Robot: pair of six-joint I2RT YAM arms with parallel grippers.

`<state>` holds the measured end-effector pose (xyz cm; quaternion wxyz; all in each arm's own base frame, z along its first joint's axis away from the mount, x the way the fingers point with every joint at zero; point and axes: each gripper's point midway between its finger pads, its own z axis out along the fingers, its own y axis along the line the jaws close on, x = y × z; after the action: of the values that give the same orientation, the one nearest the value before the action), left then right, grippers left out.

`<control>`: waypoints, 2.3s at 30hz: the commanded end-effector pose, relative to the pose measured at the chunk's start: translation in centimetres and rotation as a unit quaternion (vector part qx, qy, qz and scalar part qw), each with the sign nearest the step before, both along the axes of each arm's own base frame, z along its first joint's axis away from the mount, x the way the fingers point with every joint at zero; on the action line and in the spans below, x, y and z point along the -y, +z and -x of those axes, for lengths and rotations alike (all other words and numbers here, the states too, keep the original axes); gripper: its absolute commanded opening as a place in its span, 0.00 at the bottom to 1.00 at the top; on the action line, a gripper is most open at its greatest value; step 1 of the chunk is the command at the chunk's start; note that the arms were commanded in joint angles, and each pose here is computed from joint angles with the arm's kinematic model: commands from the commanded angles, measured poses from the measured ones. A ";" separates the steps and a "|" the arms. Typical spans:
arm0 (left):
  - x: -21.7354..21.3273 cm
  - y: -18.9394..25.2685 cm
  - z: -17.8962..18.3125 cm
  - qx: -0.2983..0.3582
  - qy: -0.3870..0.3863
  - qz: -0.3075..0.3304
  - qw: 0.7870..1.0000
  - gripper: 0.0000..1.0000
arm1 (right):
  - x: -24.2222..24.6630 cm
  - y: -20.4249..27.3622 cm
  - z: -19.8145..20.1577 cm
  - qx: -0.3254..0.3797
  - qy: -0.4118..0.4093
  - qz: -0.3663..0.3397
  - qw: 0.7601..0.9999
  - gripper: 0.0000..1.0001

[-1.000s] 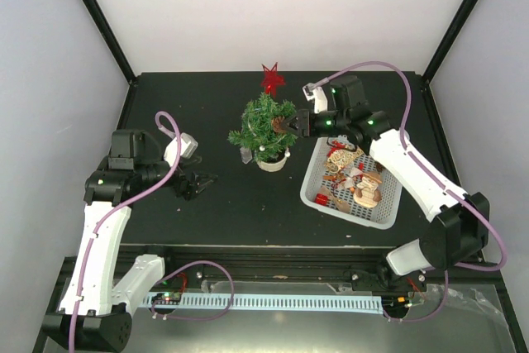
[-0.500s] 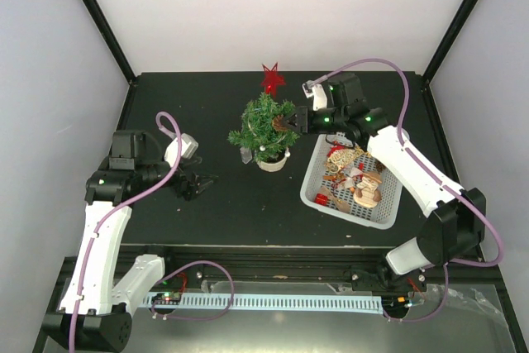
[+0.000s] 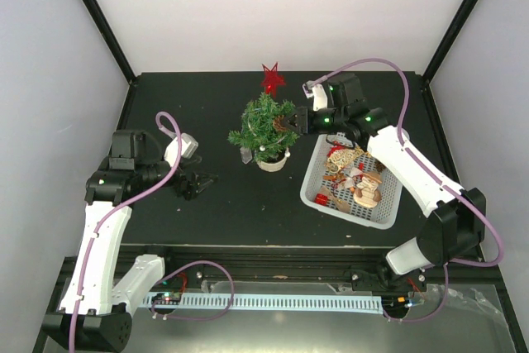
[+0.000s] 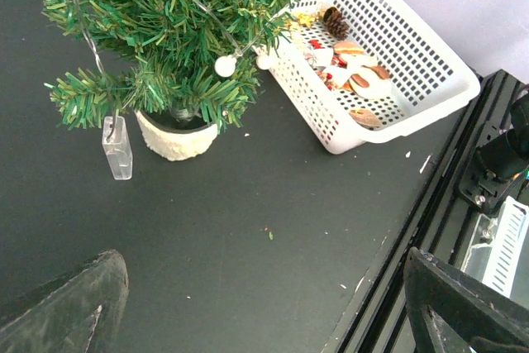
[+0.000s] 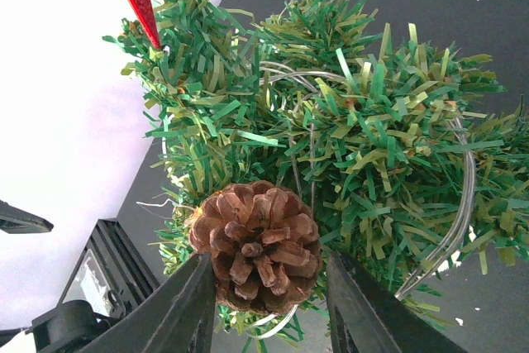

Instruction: Decorate the small christmas tree

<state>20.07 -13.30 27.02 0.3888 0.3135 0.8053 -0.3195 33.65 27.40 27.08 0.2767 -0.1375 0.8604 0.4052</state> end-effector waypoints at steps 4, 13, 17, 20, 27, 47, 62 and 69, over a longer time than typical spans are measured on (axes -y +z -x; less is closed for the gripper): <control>-0.2 0.3 -0.1 0.012 0.008 -0.001 1.000 0.91 | 0.6 1.8 0.1 0.024 -0.012 -0.005 1.000 0.42; -0.3 0.3 -0.1 0.015 0.008 -0.003 1.000 0.92 | 1.3 3.1 0.5 0.039 -0.023 -0.004 0.999 0.43; -0.3 0.4 0.0 0.015 0.009 -0.003 1.000 0.91 | 2.5 3.0 0.3 0.041 -0.057 0.015 0.997 0.44; -0.3 0.5 0.0 0.015 0.009 -0.001 1.000 0.92 | 5.4 2.7 0.2 0.045 -0.128 0.051 0.989 0.45; 0.0 0.6 -0.3 0.009 0.004 0.006 1.000 0.91 | 18.1 -3.5 0.5 -0.053 -0.377 0.246 0.891 0.53; 0.2 0.7 -0.5 0.002 -0.005 0.009 1.000 0.92 | 27.5 -17.5 1.5 -0.220 -0.513 0.337 0.758 0.67; 0.1 0.4 -0.4 0.004 -0.004 0.006 1.000 0.92 | 25.8 -22.7 -0.9 -0.260 -0.493 0.228 0.798 0.64; 0.0 0.2 -0.5 0.002 -0.001 0.005 1.000 0.91 | 22.3 -16.8 -1.9 -0.143 -0.432 0.098 0.885 0.63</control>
<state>20.54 -13.30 26.42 0.3774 0.3066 0.8114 -0.3242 32.55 3.31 4.69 0.1824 0.3310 0.9216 0.0889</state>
